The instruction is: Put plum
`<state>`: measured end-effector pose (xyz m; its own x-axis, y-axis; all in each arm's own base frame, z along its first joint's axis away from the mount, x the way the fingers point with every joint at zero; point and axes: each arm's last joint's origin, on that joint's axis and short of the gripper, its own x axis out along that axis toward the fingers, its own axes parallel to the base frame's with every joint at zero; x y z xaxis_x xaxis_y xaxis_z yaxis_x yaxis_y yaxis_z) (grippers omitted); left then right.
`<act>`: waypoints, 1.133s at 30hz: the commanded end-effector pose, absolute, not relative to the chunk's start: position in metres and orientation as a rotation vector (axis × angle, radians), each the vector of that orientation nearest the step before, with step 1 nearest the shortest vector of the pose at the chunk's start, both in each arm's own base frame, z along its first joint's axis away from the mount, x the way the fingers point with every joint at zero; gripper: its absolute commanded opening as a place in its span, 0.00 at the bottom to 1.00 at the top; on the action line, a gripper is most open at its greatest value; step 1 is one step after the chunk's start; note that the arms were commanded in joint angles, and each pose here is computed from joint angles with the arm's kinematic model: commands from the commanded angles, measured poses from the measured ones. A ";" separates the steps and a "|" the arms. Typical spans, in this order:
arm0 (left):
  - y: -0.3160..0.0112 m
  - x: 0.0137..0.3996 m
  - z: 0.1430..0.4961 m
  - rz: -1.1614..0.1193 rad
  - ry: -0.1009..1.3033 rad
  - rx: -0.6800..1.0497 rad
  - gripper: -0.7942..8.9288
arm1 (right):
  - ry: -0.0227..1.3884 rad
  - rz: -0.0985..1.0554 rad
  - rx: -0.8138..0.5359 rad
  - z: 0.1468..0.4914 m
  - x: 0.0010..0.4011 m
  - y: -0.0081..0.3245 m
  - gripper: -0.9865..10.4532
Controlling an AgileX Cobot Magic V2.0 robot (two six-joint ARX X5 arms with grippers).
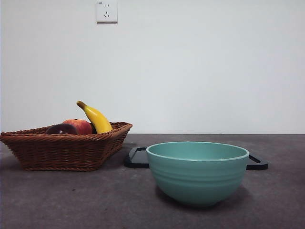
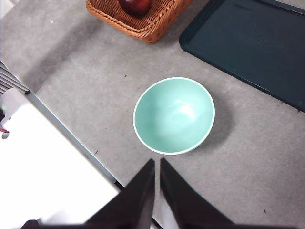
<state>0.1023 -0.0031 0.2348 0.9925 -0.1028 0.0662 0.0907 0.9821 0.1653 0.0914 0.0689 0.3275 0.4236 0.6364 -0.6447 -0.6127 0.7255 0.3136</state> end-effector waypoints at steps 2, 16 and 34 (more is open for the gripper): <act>-0.002 0.100 0.213 -0.081 -0.062 0.170 0.09 | 0.797 0.795 0.026 0.332 0.092 0.070 0.09; -0.001 0.097 0.163 -0.067 0.068 0.164 0.09 | 0.797 0.795 0.026 0.332 0.092 0.070 0.09; -0.001 0.096 0.149 -0.076 0.172 0.156 0.09 | 0.796 0.795 0.026 0.332 0.092 0.070 0.09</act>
